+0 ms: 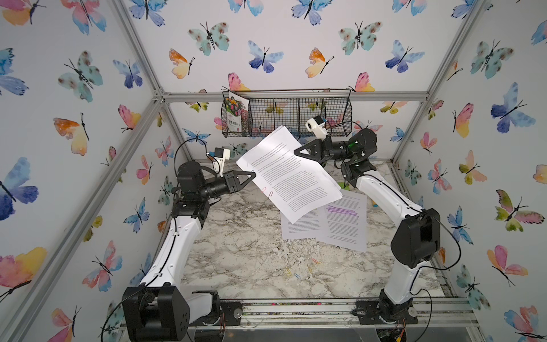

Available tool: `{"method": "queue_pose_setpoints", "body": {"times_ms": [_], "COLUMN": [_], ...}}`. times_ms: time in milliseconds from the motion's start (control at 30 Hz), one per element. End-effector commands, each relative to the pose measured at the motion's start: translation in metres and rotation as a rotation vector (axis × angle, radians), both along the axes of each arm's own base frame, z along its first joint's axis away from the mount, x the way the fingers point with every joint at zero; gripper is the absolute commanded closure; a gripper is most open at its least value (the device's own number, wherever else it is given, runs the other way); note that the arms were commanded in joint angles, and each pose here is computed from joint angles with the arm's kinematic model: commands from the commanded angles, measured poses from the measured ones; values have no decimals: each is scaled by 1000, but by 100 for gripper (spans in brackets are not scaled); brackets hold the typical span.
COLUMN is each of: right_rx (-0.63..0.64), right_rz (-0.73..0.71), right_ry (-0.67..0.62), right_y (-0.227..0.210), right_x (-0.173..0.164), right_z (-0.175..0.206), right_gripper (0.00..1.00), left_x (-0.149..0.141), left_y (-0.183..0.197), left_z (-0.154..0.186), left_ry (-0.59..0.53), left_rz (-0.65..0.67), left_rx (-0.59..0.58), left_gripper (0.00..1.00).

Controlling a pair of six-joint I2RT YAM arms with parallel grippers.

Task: Unclip the paperclips from the documents
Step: Remove the paper clip from the document, then place the paper clip at the center of the board.

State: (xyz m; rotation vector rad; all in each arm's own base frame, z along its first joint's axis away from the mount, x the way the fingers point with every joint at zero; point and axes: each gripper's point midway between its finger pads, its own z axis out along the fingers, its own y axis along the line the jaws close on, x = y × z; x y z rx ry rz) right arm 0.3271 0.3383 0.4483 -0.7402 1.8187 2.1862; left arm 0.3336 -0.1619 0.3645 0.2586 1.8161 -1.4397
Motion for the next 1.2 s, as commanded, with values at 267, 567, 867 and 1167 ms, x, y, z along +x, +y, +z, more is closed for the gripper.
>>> {"method": "queue_pose_setpoints", "body": {"times_ms": [267, 567, 867, 1167], "right_rx": [18, 22, 15, -43], "right_rz": [4, -156, -217, -369], "right_ry": [-57, -49, -20, 9], "right_y": [-9, -70, -92, -135], "right_x": [-10, 25, 32, 63], "right_z": [8, 1, -14, -35], "right_gripper": [98, 98, 98, 98], "left_x": [-1, 11, -5, -103], "left_y": [1, 12, 0, -45], "left_z": [6, -54, -146, -255], "left_ry": [-23, 145, 387, 675], "left_rz": [19, 103, 66, -128], "left_rx": [3, 124, 301, 578], "left_gripper": [100, 100, 100, 100]}}
